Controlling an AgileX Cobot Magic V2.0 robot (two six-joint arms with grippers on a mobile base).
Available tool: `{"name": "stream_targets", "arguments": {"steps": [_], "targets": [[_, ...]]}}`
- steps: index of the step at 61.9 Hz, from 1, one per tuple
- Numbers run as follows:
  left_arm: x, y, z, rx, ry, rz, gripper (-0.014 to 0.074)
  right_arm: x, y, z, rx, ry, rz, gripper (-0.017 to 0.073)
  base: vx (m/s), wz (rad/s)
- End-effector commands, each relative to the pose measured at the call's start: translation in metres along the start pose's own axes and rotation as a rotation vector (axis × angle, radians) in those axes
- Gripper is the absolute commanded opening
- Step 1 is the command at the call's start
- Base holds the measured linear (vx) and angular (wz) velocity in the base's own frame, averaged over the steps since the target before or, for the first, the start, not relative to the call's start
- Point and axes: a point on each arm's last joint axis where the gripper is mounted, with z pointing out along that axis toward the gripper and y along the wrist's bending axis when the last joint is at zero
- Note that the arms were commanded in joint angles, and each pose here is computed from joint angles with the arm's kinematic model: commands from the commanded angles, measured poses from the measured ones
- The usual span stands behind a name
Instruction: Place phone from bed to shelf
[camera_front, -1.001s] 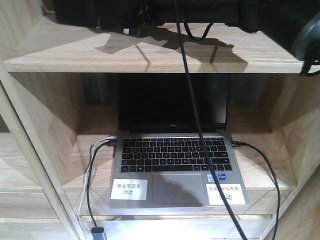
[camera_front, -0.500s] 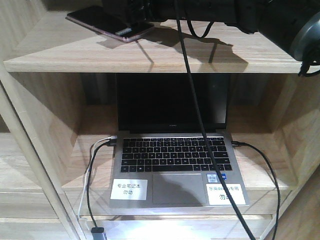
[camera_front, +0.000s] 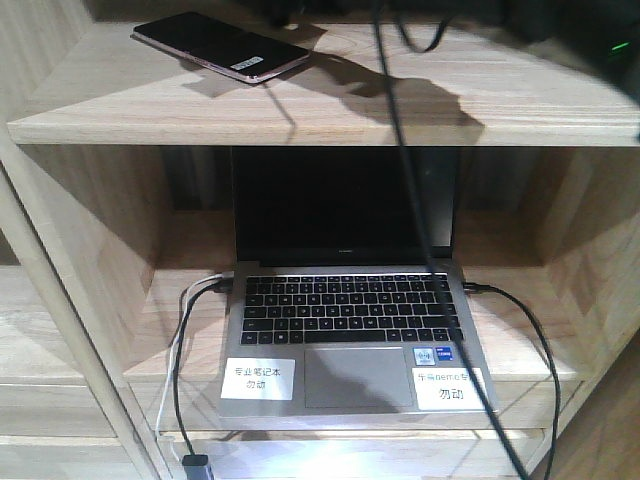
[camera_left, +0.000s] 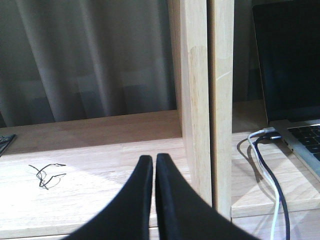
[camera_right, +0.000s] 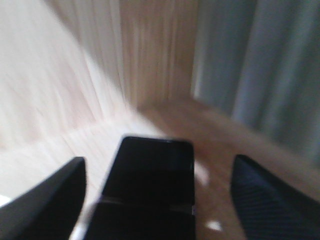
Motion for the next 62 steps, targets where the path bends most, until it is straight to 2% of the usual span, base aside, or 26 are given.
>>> {"name": "stream_targets", "arguments": {"steps": [1,13,22,31,41,53,62], "targets": [[-0.015,0.002,-0.002,-0.007,-0.105,-0.014,0.0001,-0.042,0.016,-0.04,0.025,-0.081,-0.02,0.0475,0.0,0.0],[-0.015,0.002,-0.002,-0.007,-0.105,-0.014,0.0001,-0.052,0.033,-0.073,0.019,-0.027,-0.006,0.0303,0.0,0.0],[-0.015,0.002,-0.002,-0.007,-0.105,-0.014,0.0001,-0.049,0.044,-0.103,0.089,-0.073,0.001,0.0192,0.0,0.0],[-0.015,0.002,-0.002,-0.007,-0.105,-0.014,0.0001,-0.032,0.056,-0.138,0.182,-0.117,0.006,0.0139,0.0,0.0],[-0.015,0.002,-0.002,-0.007,-0.105,-0.014,0.0001,-0.005,0.074,-0.176,0.241,-0.136,0.017,0.0097,0.0,0.0],[-0.015,0.002,-0.002,-0.007,-0.105,-0.014,0.0001,0.028,0.101,-0.221,0.255,-0.148,0.018,-0.0013,0.0,0.0],[-0.015,0.002,-0.002,-0.007,-0.105,-0.014,0.0001,0.051,0.121,-0.253,0.253,-0.176,0.017,-0.0012,0.0,0.0]]}}
